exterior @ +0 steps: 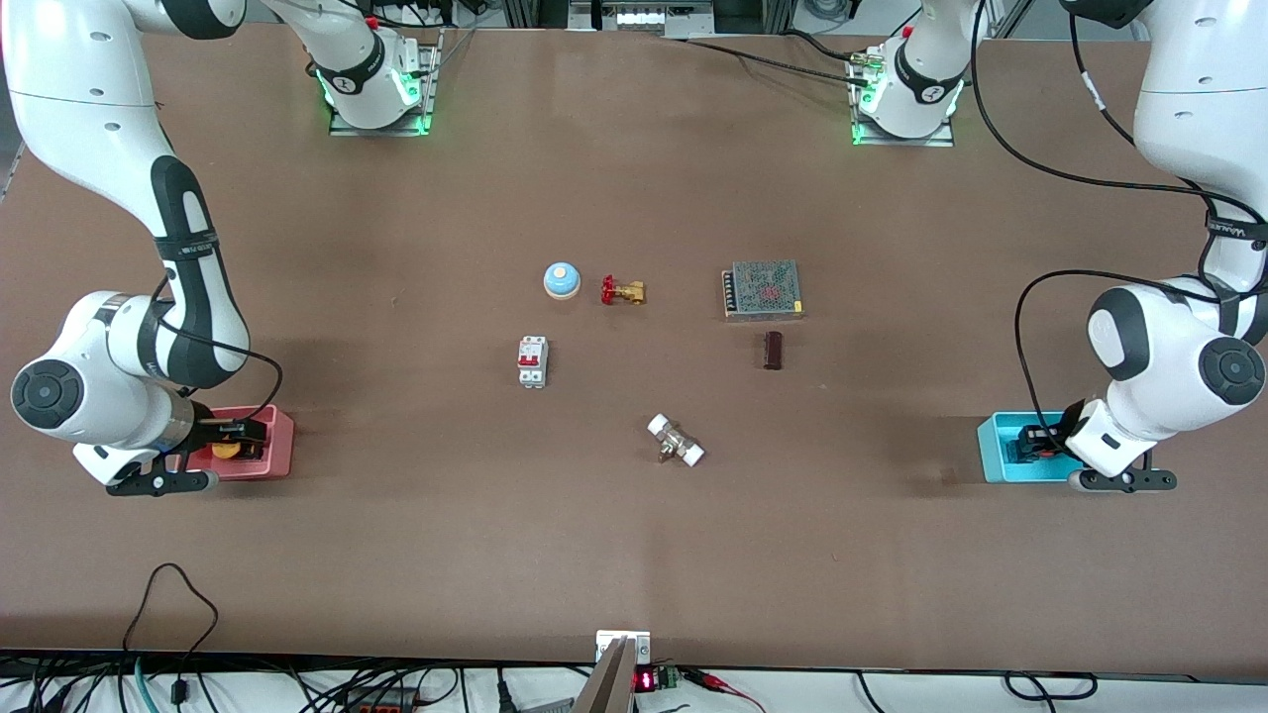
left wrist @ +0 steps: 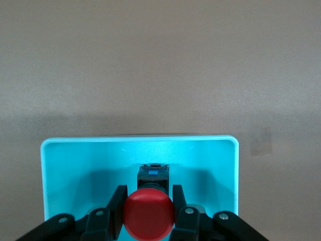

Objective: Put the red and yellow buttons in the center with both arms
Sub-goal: 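Close the right gripper on the yellow button while the left gripper grips the red, then lift both buttons out of the trays and carry them toward the table middle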

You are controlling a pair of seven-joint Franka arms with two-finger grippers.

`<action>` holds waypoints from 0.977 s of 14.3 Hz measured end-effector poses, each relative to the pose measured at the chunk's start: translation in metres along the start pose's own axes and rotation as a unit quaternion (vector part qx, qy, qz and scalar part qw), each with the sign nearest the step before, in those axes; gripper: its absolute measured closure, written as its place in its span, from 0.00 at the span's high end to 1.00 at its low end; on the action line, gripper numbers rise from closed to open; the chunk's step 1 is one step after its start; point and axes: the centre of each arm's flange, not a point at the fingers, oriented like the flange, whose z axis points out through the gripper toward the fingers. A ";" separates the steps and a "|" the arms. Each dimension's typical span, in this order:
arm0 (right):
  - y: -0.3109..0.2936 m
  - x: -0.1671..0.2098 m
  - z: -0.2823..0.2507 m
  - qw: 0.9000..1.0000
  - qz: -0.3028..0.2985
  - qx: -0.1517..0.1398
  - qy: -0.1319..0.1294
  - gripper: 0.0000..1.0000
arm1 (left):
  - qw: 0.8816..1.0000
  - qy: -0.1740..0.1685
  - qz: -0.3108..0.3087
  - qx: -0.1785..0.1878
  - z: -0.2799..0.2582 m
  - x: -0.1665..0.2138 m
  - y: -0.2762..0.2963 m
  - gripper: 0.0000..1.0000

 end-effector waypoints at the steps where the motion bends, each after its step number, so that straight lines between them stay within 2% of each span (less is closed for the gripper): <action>1: 0.001 0.000 0.001 1.000 0.001 0.000 -0.001 0.86 | 1.000 -0.001 0.000 0.000 -0.002 0.000 0.000 0.41; 3: 0.004 -0.001 0.003 1.000 0.003 0.000 -0.002 0.62 | 1.000 -0.005 0.000 -0.001 -0.014 0.002 0.000 0.41; 5: 0.004 0.000 0.002 1.000 0.000 0.000 0.000 0.42 | 1.000 -0.005 0.001 0.000 -0.036 0.004 0.001 0.41; 6: 0.005 0.001 0.002 1.000 -0.007 0.000 0.001 0.36 | 1.000 -0.004 0.003 0.000 -0.048 0.005 0.003 0.41; 9: 0.005 0.003 -0.001 1.000 -0.027 -0.001 0.004 0.35 | 1.000 -0.008 0.000 -0.003 -0.080 0.005 0.016 0.41; 12: 0.005 0.005 -0.005 1.000 -0.030 -0.001 0.006 0.35 | 0.999 -0.030 -0.015 -0.008 -0.098 0.005 0.053 0.41; 14: 0.005 0.004 -0.012 1.000 -0.029 0.002 -0.006 0.35 | 0.999 -0.037 -0.032 -0.008 -0.101 0.005 0.090 0.41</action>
